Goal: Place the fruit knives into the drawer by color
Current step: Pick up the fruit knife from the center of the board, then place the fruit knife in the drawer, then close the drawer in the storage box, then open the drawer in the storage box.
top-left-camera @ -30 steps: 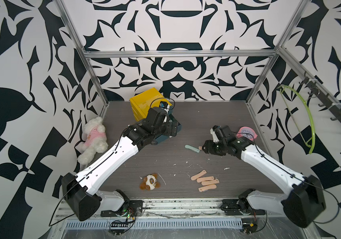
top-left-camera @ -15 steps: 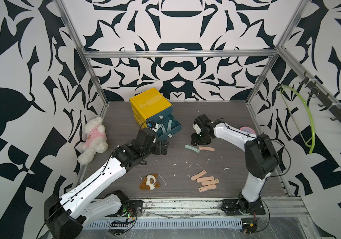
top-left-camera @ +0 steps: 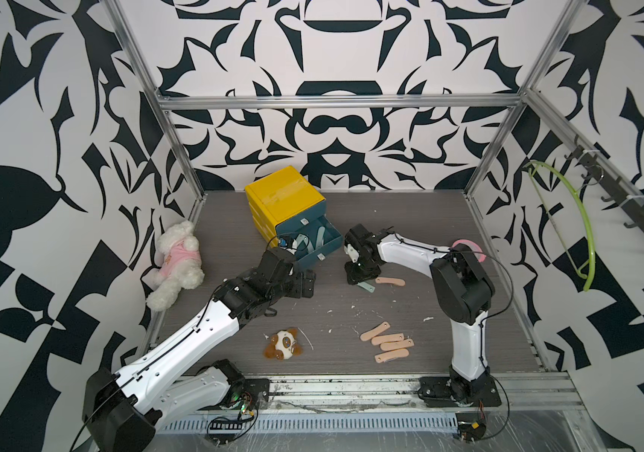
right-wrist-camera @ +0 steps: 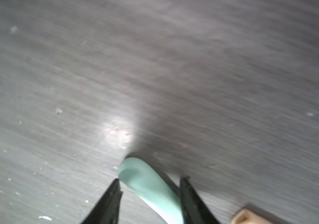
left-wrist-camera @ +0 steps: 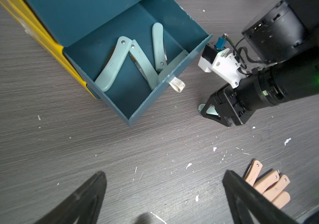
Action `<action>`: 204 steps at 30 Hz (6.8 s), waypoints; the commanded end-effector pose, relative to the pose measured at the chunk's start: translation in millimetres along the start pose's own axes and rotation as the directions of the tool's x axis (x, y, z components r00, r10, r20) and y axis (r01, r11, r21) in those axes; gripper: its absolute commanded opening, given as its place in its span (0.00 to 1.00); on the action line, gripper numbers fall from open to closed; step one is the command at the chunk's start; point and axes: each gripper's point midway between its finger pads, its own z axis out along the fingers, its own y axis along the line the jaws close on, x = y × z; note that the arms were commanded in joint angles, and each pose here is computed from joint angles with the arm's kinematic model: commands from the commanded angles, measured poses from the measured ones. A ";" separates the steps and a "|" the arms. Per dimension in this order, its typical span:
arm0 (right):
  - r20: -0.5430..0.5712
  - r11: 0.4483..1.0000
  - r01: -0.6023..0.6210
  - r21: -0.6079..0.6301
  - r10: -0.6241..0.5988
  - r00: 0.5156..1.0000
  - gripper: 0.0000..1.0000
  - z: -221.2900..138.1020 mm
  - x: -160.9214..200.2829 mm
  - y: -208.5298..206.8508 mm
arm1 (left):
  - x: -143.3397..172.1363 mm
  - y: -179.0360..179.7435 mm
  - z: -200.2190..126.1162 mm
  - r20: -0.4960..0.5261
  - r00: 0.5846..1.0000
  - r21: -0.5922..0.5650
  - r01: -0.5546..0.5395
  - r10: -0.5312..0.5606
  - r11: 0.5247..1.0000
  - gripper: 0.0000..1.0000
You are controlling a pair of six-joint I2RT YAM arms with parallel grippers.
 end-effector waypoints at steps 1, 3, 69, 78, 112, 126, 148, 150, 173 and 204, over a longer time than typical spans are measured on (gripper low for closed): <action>0.020 0.994 0.024 0.110 -0.027 0.999 0.42 -5.1 -5.1 -7.9 | -0.7 0.6 1.0 0.011 1.000 -0.001 0.003 -0.003 1.000 0.99; 0.018 0.989 0.030 0.143 -0.032 0.999 0.41 -2.5 -4.1 -10.3 | 0.0 0.4 1.9 0.007 1.000 -0.001 0.006 -0.006 1.000 0.99; 0.595 0.758 -0.289 -0.584 0.642 0.483 0.39 -201.2 -173.3 99.8 | -27.2 46.2 -42.3 0.169 0.971 -0.132 0.190 -0.167 0.973 0.99; 0.607 0.790 -0.237 -0.566 0.593 0.529 0.42 -223.7 -150.7 100.0 | -115.0 69.3 -63.2 0.343 0.911 -0.134 0.288 -0.228 0.948 0.99; 0.439 0.757 -0.333 -0.562 0.614 0.656 0.51 -113.3 -132.0 95.5 | -138.3 126.8 58.8 0.141 0.956 -0.368 0.291 -0.256 0.883 0.99; 0.377 0.587 -0.316 -0.745 0.762 0.526 0.54 -94.1 -187.6 109.2 | -116.4 122.5 72.0 0.089 0.950 -0.334 0.311 -0.299 0.890 0.99; 0.280 0.500 -0.289 -0.816 0.780 0.559 0.46 -69.0 -147.9 123.2 | -105.7 120.2 72.0 0.085 0.946 -0.308 0.324 -0.313 0.895 0.99; 0.260 0.480 -0.282 -0.831 0.782 0.567 0.46 -61.3 -154.6 129.7 | -106.3 119.7 71.2 0.085 0.946 -0.305 0.324 -0.313 0.895 0.99; 0.265 0.431 -0.265 -0.862 0.831 0.489 0.46 -40.9 -177.5 122.2 | -103.1 118.6 71.6 0.074 0.948 -0.300 0.317 -0.310 0.900 0.99; 0.231 0.413 -0.285 -0.865 0.833 0.503 0.00 -46.7 -131.8 116.8 | -97.8 118.0 78.4 0.062 0.944 -0.289 0.327 -0.323 0.900 0.99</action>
